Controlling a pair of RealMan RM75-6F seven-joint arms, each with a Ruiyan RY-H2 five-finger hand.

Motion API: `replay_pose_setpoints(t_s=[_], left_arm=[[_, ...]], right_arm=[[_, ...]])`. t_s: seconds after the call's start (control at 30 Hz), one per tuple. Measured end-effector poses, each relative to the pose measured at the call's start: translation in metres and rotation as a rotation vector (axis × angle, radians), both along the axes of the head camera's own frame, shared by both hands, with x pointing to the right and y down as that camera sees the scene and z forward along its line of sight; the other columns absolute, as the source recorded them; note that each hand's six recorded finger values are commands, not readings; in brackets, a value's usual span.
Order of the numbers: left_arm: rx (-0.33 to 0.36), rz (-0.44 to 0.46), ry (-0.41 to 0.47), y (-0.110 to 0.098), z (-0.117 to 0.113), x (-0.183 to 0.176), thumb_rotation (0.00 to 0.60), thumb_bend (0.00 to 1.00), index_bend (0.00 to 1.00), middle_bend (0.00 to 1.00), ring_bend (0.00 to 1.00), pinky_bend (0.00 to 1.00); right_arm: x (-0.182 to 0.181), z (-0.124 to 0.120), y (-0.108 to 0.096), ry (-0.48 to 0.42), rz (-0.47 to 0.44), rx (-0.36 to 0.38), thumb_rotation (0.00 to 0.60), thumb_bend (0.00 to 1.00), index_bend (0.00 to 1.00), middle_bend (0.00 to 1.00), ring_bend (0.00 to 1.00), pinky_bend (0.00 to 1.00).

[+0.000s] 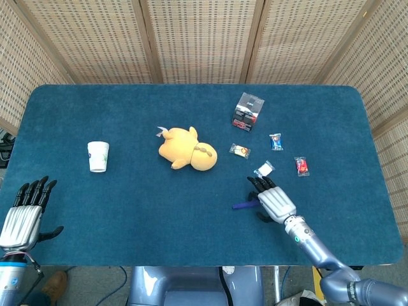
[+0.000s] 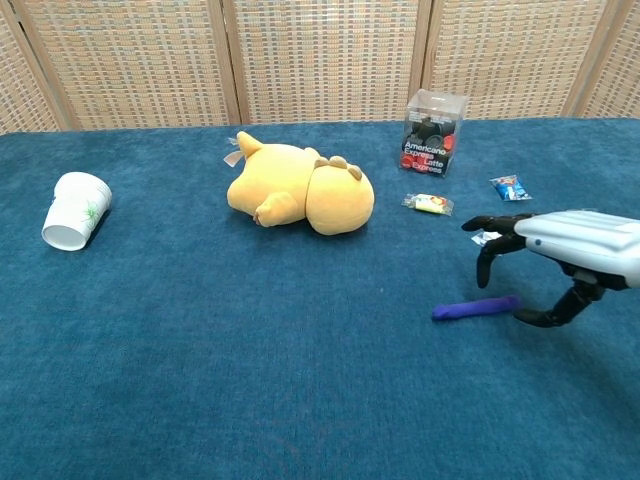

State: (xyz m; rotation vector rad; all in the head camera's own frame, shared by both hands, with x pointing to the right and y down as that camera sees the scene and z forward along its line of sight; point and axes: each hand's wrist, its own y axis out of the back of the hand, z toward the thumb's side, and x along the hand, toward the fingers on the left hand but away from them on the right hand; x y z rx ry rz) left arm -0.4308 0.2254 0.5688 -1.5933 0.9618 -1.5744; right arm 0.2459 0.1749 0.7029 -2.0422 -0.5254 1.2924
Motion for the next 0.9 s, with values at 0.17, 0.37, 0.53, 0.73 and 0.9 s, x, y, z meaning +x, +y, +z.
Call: replay_pose_setpoints(t_s=[0.17,0.37,0.53,0.73,0.9], left_arm=[[-0.011,0.004,-0.009,0.000,0.003,0.000,0.600,0.00,0.00,0.00,0.00,0.00],[-0.012,0.001,-0.009,0.000,0.003,-0.001,0.600,0.00,0.00,0.00,0.00,0.00],[-0.013,0.002,-0.005,0.000,0.003,0.000,0.600,0.00,0.00,0.00,0.00,0.00],[-0.015,0.001,-0.001,-0.001,0.003,-0.001,0.600,0.00,0.00,0.00,0.00,0.00],[-0.016,0.001,0.000,-0.001,0.003,-0.001,0.600,0.00,0.00,0.00,0.00,0.00]], right_arm=[[-0.009,0.009,-0.004,0.010,0.003,-0.003,0.600,0.51,0.43,0.01,0.00,0.00],[-0.016,0.020,-0.001,0.015,0.017,-0.017,0.600,0.51,0.45,0.01,0.00,0.00],[-0.022,0.027,-0.001,0.021,0.021,-0.013,0.600,0.51,0.48,0.01,0.00,0.00],[-0.025,0.030,-0.001,0.025,0.026,-0.002,0.600,0.51,0.51,0.02,0.00,0.00],[-0.025,0.031,-0.003,0.026,0.033,0.007,0.600,0.51,0.52,0.02,0.00,0.00]])
